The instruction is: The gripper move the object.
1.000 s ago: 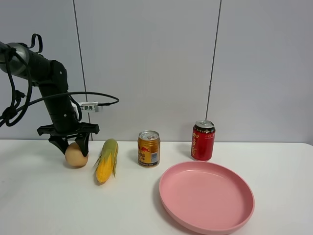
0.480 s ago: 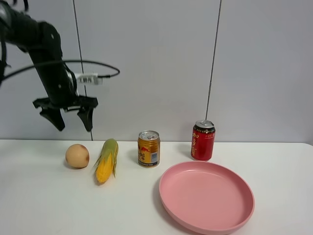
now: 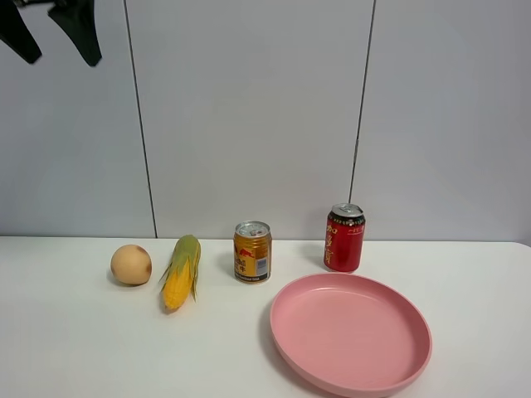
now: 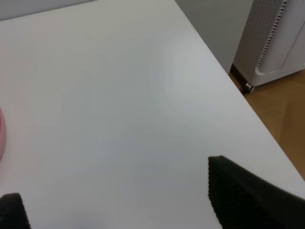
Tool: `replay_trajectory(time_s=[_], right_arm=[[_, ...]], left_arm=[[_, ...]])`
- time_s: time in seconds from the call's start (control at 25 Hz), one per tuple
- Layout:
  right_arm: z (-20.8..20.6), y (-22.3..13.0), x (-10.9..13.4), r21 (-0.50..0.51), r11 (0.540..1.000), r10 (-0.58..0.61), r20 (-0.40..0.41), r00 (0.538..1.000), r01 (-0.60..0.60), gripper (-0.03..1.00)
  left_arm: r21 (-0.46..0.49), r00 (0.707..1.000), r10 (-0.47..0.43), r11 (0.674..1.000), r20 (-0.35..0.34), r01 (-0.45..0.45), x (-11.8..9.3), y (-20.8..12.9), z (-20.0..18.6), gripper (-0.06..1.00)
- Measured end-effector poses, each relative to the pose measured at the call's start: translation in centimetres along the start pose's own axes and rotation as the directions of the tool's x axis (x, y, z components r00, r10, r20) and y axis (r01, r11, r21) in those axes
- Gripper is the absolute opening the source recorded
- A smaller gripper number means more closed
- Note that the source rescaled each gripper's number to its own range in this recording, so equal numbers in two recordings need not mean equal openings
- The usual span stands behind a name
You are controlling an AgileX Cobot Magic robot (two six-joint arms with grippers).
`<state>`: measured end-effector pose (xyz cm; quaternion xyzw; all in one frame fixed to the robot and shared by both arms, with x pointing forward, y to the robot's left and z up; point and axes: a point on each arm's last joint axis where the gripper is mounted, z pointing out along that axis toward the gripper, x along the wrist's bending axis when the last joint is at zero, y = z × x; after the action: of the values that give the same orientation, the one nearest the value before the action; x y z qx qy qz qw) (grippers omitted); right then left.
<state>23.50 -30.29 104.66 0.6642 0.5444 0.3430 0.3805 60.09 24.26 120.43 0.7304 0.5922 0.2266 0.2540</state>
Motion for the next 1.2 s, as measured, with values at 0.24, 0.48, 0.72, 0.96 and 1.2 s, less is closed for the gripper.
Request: replay_trajectory(time_s=[0.24,0.48,0.72,0.96,1.2], right_arm=[[0.0,0.0,0.0,0.000,1.000,0.000,0.000,1.000,0.000,1.00],[0.0,0.0,0.0,0.000,1.000,0.000,0.000,1.000,0.000,1.00],[0.0,0.0,0.0,0.000,1.000,0.000,0.000,1.000,0.000,1.00],[0.0,0.0,0.0,0.000,1.000,0.000,0.000,1.000,0.000,1.00],[0.0,0.0,0.0,0.000,1.000,0.000,0.000,1.000,0.000,1.00]], left_arm=[[-0.156,1.000,-0.001,0.988,-0.007,-0.001,-0.2,-3.7,-10.3,0.68],[-0.208,0.999,-0.029,0.978,-0.020,0.024,-0.4,-12.1,-16.5,0.68],[-0.204,0.995,-0.080,0.977,-0.062,0.066,-0.4,-22.0,-17.7,0.68],[-0.244,0.990,-0.128,0.964,-0.053,0.111,-0.7,-29.6,-17.5,0.76],[-0.278,0.989,-0.137,0.953,-0.048,0.119,-0.9,-33.5,-16.6,0.81]])
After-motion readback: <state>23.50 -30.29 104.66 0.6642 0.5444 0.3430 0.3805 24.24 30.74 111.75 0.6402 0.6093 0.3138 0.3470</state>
